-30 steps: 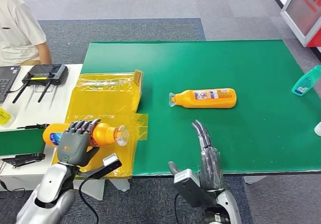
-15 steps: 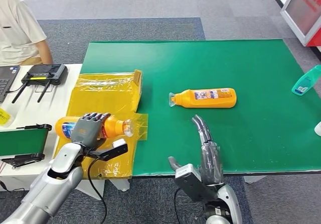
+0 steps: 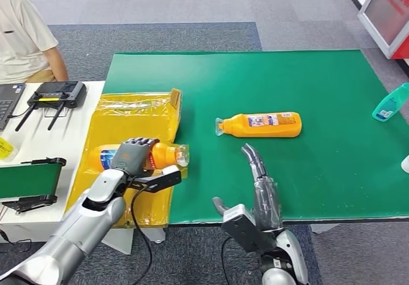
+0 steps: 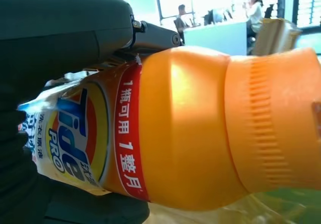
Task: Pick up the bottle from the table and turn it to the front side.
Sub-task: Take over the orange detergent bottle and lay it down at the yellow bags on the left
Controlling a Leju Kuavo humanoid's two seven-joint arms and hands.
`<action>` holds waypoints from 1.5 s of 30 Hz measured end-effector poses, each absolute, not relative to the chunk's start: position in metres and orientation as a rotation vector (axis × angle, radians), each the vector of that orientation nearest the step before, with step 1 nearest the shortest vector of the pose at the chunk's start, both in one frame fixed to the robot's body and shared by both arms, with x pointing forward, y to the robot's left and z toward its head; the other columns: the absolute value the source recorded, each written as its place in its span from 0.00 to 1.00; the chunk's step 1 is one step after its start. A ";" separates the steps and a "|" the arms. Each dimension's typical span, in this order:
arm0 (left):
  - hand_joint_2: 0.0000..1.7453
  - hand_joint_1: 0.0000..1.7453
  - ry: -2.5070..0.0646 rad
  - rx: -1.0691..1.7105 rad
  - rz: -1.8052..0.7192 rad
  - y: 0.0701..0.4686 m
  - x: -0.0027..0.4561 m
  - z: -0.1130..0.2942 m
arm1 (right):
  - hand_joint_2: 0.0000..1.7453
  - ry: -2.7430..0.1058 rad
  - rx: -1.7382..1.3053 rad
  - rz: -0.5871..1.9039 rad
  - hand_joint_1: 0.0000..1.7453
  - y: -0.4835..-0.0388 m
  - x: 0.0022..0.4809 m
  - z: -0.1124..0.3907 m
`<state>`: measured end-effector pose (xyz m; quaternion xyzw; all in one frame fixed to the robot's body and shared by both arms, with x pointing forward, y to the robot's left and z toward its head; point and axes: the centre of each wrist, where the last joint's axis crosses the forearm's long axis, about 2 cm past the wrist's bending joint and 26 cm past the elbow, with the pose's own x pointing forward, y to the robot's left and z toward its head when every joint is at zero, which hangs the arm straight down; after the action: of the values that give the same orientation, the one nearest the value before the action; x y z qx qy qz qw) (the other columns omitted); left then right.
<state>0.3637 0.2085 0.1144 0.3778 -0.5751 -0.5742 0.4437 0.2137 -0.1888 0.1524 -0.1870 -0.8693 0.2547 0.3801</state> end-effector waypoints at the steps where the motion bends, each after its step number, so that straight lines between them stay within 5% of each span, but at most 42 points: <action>1: 1.00 1.00 -1.427 0.916 -1.421 0.205 0.363 0.113 | 1.00 -2.220 -0.475 0.648 0.00 -0.189 0.214 0.153; 8: 1.00 1.00 -1.404 0.811 -1.478 0.177 0.358 0.104 | 1.00 -2.217 -0.401 0.628 0.00 -0.188 0.215 0.152; 12: 1.00 0.00 -1.411 0.779 -1.493 0.164 0.357 0.104 | 1.00 -2.218 -0.389 0.628 0.00 -0.188 0.215 0.153; 28: 1.00 0.00 -1.416 0.678 -1.544 0.137 0.352 0.103 | 1.00 -2.192 -0.372 0.623 0.00 -0.193 0.214 0.149; 45: 1.00 0.00 -1.506 0.658 -1.296 0.154 0.341 0.101 | 1.00 -2.171 -0.395 0.615 0.00 -0.195 0.205 0.142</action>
<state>0.3409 0.1543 0.1006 0.2721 -0.6228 -0.5362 0.5006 0.2052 -0.1953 0.1420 -0.1569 -0.8633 0.2446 0.4125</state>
